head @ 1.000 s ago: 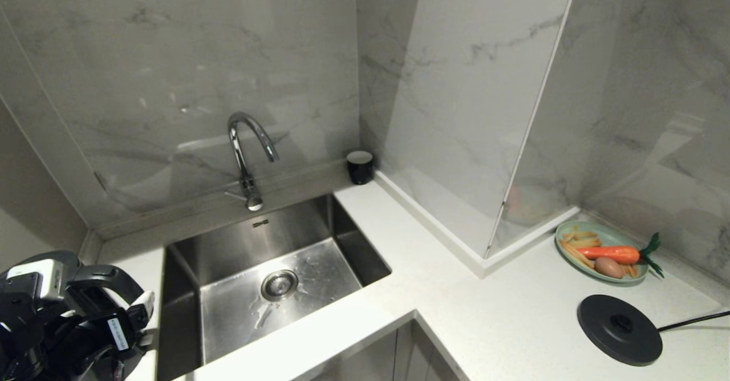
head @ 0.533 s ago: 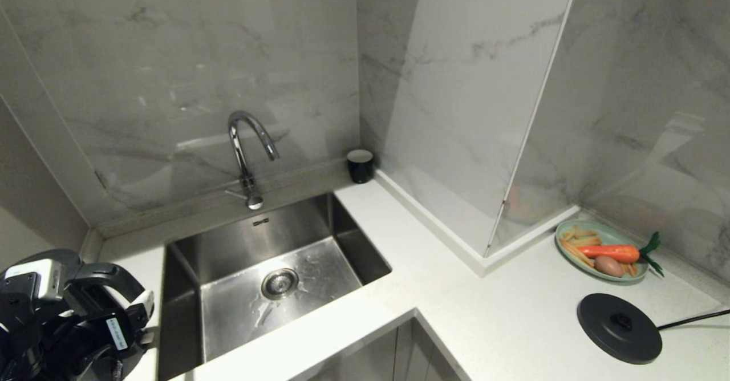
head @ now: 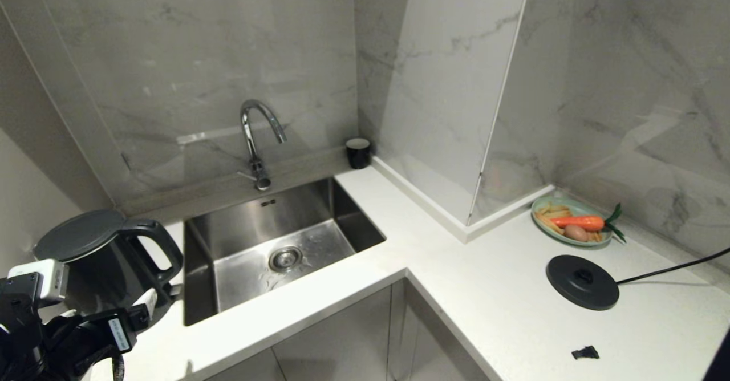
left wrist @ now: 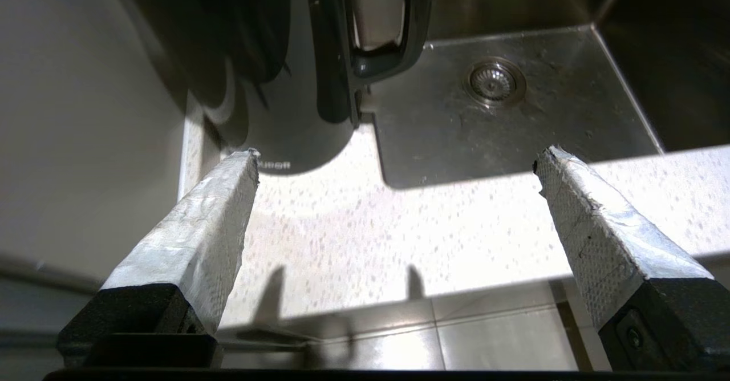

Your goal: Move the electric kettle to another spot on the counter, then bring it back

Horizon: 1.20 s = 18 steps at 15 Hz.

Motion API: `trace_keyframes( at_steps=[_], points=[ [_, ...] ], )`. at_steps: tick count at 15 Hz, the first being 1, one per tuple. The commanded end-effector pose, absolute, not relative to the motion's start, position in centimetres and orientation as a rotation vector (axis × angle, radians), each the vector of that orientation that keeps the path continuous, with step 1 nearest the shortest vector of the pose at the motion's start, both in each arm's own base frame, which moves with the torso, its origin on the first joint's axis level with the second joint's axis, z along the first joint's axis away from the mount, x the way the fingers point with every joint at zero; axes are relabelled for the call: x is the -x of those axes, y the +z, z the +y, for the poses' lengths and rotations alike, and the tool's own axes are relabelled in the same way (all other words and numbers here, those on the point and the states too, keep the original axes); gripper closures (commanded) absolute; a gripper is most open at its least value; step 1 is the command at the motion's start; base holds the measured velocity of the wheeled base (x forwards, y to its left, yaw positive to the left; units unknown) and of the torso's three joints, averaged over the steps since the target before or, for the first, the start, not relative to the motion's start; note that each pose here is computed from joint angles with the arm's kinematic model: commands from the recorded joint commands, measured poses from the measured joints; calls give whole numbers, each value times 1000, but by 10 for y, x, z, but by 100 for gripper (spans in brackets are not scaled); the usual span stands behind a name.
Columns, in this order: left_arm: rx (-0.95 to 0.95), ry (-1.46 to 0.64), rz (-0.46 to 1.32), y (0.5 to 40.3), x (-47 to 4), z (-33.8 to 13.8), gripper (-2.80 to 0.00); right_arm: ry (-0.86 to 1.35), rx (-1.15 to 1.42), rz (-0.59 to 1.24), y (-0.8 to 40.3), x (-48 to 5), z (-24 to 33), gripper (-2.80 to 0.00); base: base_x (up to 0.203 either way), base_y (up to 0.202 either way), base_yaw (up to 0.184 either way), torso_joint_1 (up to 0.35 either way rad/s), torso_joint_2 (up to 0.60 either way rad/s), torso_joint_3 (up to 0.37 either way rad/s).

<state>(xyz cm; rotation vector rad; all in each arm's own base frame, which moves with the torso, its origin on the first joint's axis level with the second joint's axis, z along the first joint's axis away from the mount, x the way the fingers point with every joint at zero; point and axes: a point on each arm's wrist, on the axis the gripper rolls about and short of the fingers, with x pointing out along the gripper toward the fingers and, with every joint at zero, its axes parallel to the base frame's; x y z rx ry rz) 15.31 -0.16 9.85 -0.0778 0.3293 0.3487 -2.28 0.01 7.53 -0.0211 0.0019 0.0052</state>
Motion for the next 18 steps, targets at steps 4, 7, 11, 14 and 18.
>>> trace_keyframes(
  at_steps=[4,7,11,14,18],
  points=[
    [78,335,322,99,-153,-4,-280,6,21,0,75,23,0,0,-196,0,0,1,1,2],
    [84,318,287,105,-150,-6,-280,6,21,0,75,23,0,0,-170,0,-2,-3,3,2],
    [71,303,272,108,-149,-8,-280,6,21,0,75,23,0,0,0,0,0,7,3,-2],
    [76,252,183,122,-140,-10,-280,6,21,0,75,23,0,0,0,0,0,0,0,0],
    [42,173,40,150,-113,-11,-280,6,21,0,75,23,0,0,0,0,0,0,0,0]
  ],
)
